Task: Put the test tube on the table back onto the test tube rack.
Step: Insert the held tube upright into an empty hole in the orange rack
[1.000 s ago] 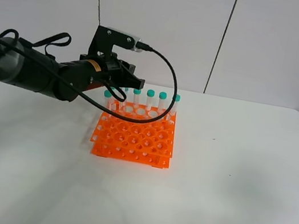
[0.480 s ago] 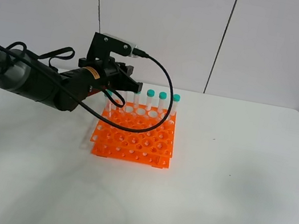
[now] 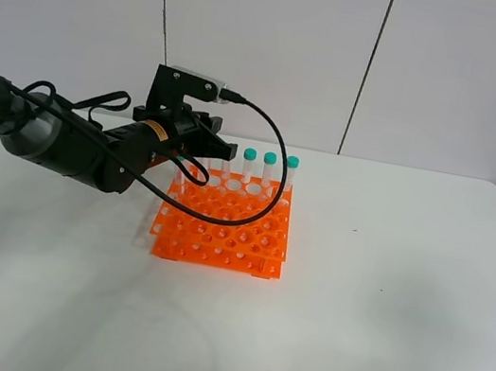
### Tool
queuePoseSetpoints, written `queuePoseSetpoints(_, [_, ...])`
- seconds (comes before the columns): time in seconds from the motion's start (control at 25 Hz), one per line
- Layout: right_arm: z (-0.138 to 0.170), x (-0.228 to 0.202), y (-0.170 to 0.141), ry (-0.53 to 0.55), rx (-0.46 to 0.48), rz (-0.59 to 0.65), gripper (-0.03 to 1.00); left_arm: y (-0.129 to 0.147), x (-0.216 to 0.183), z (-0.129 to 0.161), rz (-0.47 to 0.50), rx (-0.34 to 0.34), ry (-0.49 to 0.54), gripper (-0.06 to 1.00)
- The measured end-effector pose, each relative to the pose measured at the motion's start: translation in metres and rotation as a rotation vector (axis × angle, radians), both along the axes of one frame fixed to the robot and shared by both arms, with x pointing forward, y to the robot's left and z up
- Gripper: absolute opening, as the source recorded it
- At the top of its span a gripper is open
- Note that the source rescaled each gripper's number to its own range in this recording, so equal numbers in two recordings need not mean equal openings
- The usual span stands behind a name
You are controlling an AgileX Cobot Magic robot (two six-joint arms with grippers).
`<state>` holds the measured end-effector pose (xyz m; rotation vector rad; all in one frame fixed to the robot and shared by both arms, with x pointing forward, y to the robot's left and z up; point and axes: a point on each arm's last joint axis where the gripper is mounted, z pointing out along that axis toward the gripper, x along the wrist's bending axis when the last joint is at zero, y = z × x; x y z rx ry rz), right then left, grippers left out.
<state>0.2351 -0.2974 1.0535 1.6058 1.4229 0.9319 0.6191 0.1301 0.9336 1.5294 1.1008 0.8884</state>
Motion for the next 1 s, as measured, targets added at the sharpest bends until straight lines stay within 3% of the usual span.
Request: queuePoseSetpoints(1.0, [0.000, 0.000, 0.000, 0.000, 0.000, 0.000, 0.75, 0.004, -0.007, -0.011, -0.003, 0.052, -0.048, 0.00])
